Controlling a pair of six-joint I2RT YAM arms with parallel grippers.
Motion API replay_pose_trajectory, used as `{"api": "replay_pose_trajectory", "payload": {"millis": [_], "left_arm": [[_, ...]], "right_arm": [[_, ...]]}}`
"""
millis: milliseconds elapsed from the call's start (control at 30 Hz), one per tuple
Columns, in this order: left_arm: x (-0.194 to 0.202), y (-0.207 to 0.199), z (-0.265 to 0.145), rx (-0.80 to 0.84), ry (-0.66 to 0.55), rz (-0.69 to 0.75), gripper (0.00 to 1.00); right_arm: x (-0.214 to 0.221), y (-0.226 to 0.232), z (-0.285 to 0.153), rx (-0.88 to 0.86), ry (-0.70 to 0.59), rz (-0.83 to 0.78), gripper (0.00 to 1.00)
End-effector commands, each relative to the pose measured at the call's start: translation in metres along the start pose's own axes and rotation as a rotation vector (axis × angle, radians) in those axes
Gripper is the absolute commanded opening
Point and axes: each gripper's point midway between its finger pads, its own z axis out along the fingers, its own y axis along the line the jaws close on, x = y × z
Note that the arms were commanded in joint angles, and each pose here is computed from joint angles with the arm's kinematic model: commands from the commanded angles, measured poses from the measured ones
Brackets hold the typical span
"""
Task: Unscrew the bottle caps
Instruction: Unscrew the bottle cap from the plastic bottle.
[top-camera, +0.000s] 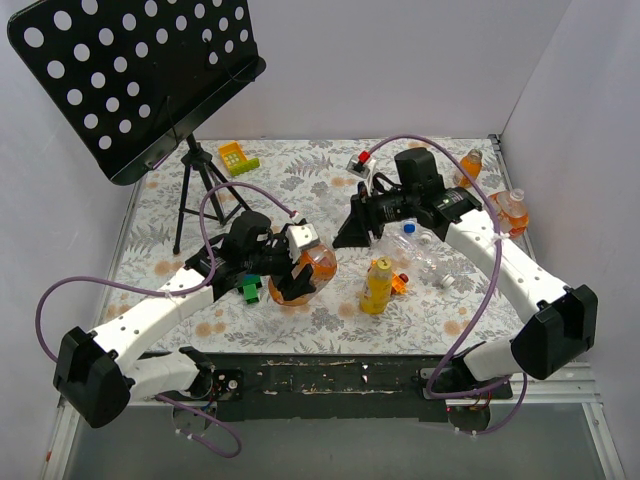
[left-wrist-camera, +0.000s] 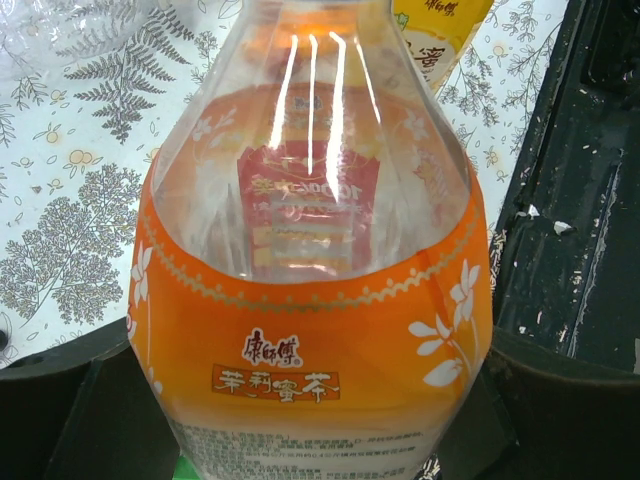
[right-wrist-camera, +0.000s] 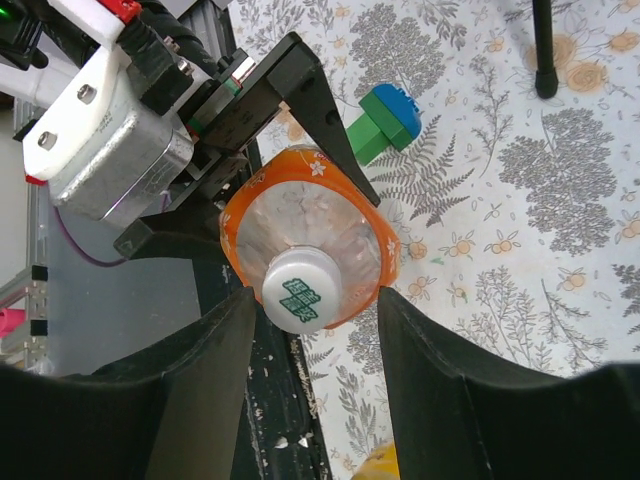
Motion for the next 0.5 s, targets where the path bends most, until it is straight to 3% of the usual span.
{"api": "replay_pose_trajectory", "payload": {"millis": [0,167,233,333,400,467], "left_arm": [[-0.051,0.003,-0.009,-0.021,-0.14,0.076,0.0],[-0.05,0.003,-0.008,-0.019,-0.137,0.074,0.0],[-0.05,0.004,-0.008,-0.02,-0.136,0.071,0.0],[-0.049,0.003,-0.007,-0.015,-0.134,0.072,0.0],[-0.049,-0.004,-0.009,0.016,-0.142,0.082,0.0],[-0.048,-0.012,-0.01,0.057,-0.148,0.093,0.0]], "right_arm": [[-0.005,0.011,0.002,-0.02,0.0,0.007,0.58],[-0.003,0.009,0.006,-0.012,0.014,-0.007,0.49],[-0.004,0.009,0.007,-0.018,0.017,-0.009,0.37],[-0.005,0.015,0.006,-0.052,0.02,-0.036,0.12],[-0.008,0.017,0.004,-0.063,0.017,-0.086,0.02],[-0.009,0.026,0.001,-0.123,0.029,-0.188,0.01]]}}
